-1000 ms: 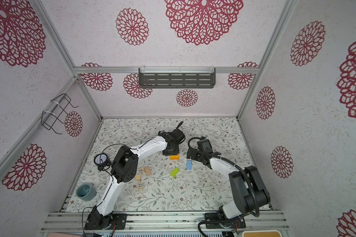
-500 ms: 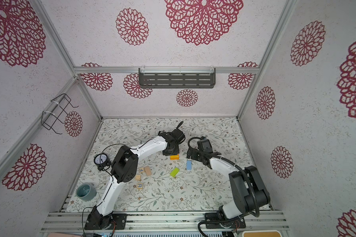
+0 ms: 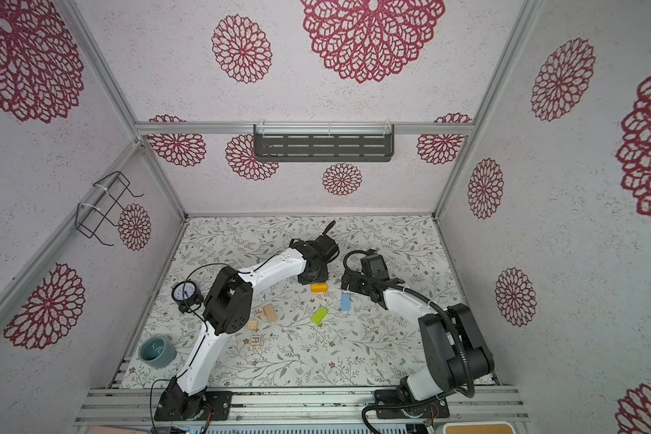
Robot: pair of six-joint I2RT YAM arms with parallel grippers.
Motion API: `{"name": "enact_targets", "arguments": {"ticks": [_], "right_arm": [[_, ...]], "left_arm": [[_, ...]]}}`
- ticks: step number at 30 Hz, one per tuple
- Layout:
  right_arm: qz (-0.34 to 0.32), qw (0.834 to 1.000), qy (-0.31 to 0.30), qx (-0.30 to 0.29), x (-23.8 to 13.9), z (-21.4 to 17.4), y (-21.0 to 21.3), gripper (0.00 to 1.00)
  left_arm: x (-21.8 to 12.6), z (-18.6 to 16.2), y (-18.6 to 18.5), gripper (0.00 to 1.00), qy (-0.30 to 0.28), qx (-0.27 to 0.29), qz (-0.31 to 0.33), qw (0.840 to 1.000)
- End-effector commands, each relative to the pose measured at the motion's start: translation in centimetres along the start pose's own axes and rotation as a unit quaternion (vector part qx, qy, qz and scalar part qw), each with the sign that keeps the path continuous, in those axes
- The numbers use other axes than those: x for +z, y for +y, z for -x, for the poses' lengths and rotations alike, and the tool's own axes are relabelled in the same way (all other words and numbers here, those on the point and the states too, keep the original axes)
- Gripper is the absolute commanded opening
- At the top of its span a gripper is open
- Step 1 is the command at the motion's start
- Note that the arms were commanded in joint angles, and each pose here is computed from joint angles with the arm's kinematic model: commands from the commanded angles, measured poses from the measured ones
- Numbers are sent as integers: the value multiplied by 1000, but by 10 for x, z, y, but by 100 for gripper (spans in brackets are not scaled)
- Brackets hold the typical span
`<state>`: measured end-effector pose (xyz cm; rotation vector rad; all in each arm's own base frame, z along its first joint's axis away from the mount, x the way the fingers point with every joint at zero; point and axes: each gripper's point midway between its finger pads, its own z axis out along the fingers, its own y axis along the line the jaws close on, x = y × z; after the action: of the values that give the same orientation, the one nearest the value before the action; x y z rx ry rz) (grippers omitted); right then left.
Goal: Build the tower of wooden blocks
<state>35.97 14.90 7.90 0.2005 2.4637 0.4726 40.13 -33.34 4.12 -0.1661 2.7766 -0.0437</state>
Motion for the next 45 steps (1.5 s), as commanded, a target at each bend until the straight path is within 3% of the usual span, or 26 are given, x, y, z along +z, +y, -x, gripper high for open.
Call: {"name": "enact_targets", "arguments": {"ticks": [1,11,16,22,25,34,45], "right_arm": [[6,1000,-14,9,-6,6,1,99],[14,999,-21,-26,-23,13,8,99],[15,998,-30,-44,-41,19,14,99],[9,997,7,-80,-45,9,35,88],[-6,994,13,-105,-43,4,56,86],[14,987,56,-152,-13,-23,131,76],[29,966,114,-231,34,-75,230,62]], "left_arm": [[-2,7,3,48,-9,-3,10,1000],[-38,32,20,88,-48,3,17,999],[-59,46,52,92,-64,-14,27,997],[-83,50,98,99,-90,-32,35,995],[-106,50,125,97,-114,-46,36,992],[-114,15,212,97,-127,-105,58,985],[-106,-36,304,97,-127,-188,58,972]]}}
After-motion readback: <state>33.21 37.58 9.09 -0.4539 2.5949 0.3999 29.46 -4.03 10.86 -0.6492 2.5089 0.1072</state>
